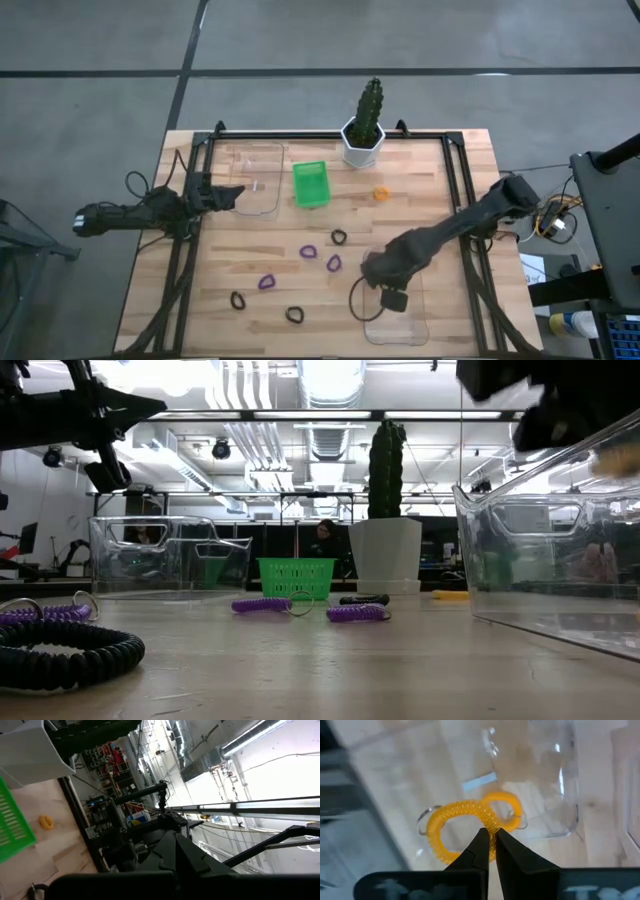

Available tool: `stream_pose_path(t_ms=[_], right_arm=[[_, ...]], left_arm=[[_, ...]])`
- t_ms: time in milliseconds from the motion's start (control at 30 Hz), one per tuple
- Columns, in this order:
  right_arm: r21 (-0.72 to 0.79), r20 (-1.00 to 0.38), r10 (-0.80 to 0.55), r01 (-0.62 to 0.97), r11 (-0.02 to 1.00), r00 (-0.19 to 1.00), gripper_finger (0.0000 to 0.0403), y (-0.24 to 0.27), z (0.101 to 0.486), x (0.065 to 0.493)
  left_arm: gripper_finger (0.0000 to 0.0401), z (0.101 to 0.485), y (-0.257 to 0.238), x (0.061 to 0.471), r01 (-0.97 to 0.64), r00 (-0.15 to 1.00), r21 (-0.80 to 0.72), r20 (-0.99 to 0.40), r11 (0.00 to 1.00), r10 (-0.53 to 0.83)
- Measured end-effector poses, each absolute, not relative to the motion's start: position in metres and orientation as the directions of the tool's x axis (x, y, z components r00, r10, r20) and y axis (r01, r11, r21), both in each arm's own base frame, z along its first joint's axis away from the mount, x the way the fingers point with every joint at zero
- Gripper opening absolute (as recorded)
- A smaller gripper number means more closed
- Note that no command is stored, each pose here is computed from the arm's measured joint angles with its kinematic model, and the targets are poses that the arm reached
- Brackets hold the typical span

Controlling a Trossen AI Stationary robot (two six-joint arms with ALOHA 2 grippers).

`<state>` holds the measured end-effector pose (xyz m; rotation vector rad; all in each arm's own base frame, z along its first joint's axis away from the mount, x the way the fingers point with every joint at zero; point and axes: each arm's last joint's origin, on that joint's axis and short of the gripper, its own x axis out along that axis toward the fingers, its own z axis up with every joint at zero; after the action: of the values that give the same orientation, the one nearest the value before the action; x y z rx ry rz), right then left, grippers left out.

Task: Sort spring keychains
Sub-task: Put the bottom yellow spring keychain into the bottom transparent bin, then put the yellow spring keychain into the bottom transparent bin

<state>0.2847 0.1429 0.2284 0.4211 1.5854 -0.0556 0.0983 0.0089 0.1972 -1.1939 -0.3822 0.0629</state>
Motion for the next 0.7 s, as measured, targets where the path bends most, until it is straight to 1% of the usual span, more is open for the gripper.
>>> stream_pose_path(t_ms=[133,233,367,467,700], right_arm=[[0.151,-0.977,0.185,0.272,0.95,-0.105,0.0013,0.143,0.202,0.292],[0.104,-0.973,0.157,0.281,0.954,-0.172,0.0013,0.143,0.187,0.294],[0.09,-0.967,0.158,0.309,0.947,-0.202,0.0019,0.145,0.18,0.295],[0.095,-0.966,0.164,0.316,0.944,-0.199,0.0043,0.145,0.181,0.296],[0.172,-0.964,0.229,0.339,0.925,-0.138,0.0138,0.145,0.204,0.293]], left_arm=[[0.0002,0.197,0.009,0.098,0.152,0.934,-0.915,0.256,0.373,0.248],[0.0002,0.197,0.009,0.098,0.157,0.934,-0.918,0.257,0.364,0.247],[0.0002,0.197,0.009,0.098,0.163,0.934,-0.923,0.258,0.347,0.247],[0.0002,0.198,0.009,0.098,0.165,0.933,-0.923,0.26,0.346,0.247],[0.0002,0.198,0.009,0.098,0.167,0.933,-0.923,0.261,0.346,0.247]])
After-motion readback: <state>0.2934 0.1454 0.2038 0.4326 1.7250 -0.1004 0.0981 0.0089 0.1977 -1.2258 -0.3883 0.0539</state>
